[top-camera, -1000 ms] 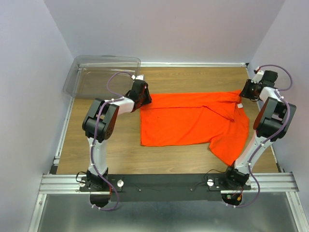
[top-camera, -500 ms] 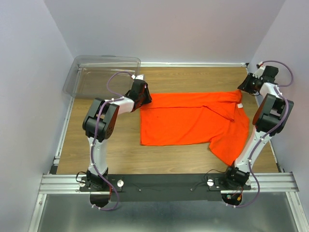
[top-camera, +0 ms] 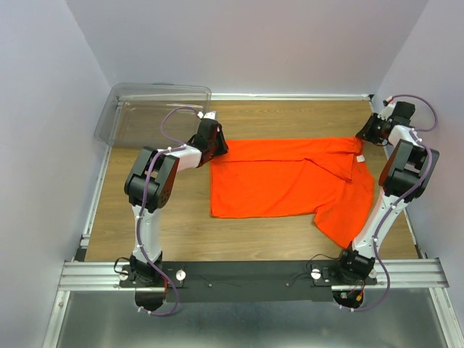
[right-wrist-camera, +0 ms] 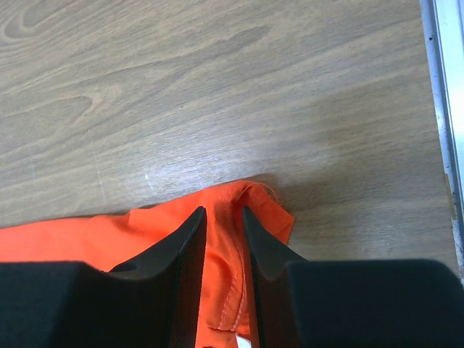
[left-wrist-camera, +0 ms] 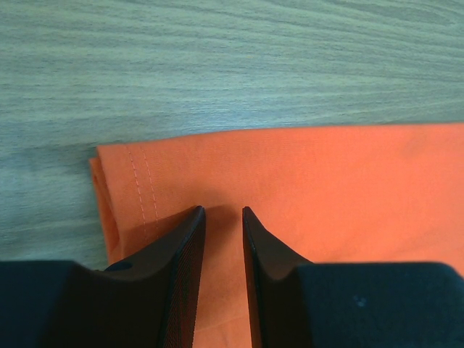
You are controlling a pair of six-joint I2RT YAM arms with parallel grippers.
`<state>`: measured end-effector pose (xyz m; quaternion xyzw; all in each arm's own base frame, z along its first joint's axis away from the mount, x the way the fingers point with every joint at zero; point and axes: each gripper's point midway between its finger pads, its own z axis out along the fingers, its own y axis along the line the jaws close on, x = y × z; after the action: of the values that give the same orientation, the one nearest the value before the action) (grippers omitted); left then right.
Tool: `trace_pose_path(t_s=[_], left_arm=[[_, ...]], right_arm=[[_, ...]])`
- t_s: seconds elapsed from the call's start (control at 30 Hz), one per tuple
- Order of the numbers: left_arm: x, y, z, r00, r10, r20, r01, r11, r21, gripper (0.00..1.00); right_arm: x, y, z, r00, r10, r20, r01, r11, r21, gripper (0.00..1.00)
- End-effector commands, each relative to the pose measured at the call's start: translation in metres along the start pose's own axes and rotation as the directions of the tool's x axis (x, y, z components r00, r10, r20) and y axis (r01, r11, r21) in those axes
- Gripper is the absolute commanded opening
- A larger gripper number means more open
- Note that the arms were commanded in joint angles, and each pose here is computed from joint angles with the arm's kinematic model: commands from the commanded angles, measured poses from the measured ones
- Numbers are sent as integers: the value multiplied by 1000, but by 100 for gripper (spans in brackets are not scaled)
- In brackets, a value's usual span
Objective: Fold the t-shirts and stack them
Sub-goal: Fold the tshirt
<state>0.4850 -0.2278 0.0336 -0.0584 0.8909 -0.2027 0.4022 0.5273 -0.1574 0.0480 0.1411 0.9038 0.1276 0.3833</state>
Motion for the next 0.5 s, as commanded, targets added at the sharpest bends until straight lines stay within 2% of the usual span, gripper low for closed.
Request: trace_pose_path(t_s=[0.0, 0.13, 0.23, 0.33, 0.47], left_arm=[[16, 10, 7, 999, 8, -53, -9, 1000, -12, 35], [16, 10, 7, 999, 7, -54, -7, 1000, -10, 35], [16, 11, 7, 999, 6, -54, -7, 1000, -11, 35], [16, 11, 8, 999, 6, -54, -6, 1000, -10, 35], [18, 11, 8, 998, 7, -56, -7, 1000, -10, 35]], right_arm=[[-12, -9, -4, 1000, -16, 23, 16, 999, 40, 33], [-8, -6, -1, 1000, 1, 14, -1, 1000, 21, 31], [-5, -5, 1, 1000, 11, 8, -11, 1000, 12, 26], [-4, -5, 1, 1000, 16, 5, -16, 1000, 8, 19], [-6, -3, -3, 1000, 10, 10, -10, 1000, 9, 3]])
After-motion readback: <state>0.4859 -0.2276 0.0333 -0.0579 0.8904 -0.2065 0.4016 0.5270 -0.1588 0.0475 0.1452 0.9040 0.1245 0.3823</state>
